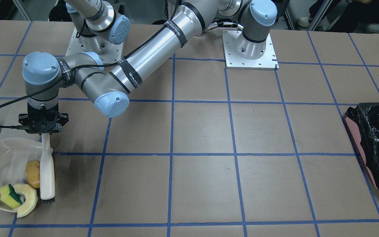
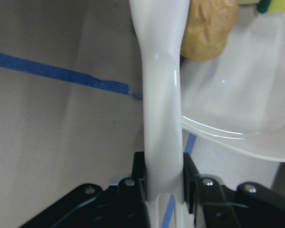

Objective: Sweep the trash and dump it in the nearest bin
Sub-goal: 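Sweep the brush with the left gripper, pushing the potato toward the dustpan, then keep sweeping the potato and sponge into the dustpan with the left gripper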

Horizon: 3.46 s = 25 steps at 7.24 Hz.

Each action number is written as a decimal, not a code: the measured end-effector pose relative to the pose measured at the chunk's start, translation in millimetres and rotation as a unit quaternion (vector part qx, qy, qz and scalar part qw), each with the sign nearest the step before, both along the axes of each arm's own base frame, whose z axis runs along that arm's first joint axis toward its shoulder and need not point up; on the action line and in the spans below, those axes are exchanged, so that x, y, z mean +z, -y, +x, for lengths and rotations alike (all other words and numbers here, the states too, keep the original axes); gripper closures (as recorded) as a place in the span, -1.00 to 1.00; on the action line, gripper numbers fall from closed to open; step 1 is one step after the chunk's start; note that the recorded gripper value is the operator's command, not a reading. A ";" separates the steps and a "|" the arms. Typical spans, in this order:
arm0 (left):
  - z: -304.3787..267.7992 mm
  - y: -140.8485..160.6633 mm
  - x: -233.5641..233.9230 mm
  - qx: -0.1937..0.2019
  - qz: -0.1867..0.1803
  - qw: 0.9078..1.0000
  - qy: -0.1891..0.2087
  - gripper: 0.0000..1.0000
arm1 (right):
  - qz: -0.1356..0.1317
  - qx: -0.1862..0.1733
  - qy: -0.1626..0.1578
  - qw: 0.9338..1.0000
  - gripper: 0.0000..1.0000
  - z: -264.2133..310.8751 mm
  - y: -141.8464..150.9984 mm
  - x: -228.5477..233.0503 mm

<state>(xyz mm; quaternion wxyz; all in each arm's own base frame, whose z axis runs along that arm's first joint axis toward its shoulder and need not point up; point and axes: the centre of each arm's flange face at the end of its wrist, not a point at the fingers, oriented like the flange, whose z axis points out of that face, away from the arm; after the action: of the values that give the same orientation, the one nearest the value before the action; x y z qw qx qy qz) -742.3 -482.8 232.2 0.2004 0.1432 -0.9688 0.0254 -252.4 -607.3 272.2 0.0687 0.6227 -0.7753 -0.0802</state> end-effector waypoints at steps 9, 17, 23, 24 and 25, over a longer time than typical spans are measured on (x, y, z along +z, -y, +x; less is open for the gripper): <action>-45.6 -61.0 42.0 0.042 0.026 0.997 -0.054 1.00 | 0.001 0.004 0.006 1.000 1.00 1.0 0.0 -3.0; 75.7 68.2 7.5 -0.042 -0.056 0.996 0.058 1.00 | -0.004 0.051 0.034 0.998 1.00 6.1 3.1 -7.5; 53.8 88.2 -37.0 -0.104 -0.076 0.990 0.052 1.00 | -0.008 0.045 0.031 0.998 1.00 6.1 2.7 -1.9; 46.1 84.7 -37.6 -0.103 -0.071 0.991 0.041 1.00 | -0.007 0.045 0.032 0.998 1.00 6.2 2.7 -2.4; 36.9 76.6 -38.5 -0.100 -0.064 0.992 0.031 1.00 | -0.007 0.045 0.032 0.998 1.00 6.2 2.7 -3.4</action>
<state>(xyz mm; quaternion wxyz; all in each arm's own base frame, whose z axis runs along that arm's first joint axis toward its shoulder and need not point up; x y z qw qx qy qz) -705.4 -559.4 193.8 0.1806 0.0316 -0.9804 0.0718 -246.2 -610.0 268.8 0.0514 0.6589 -0.7487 -0.0516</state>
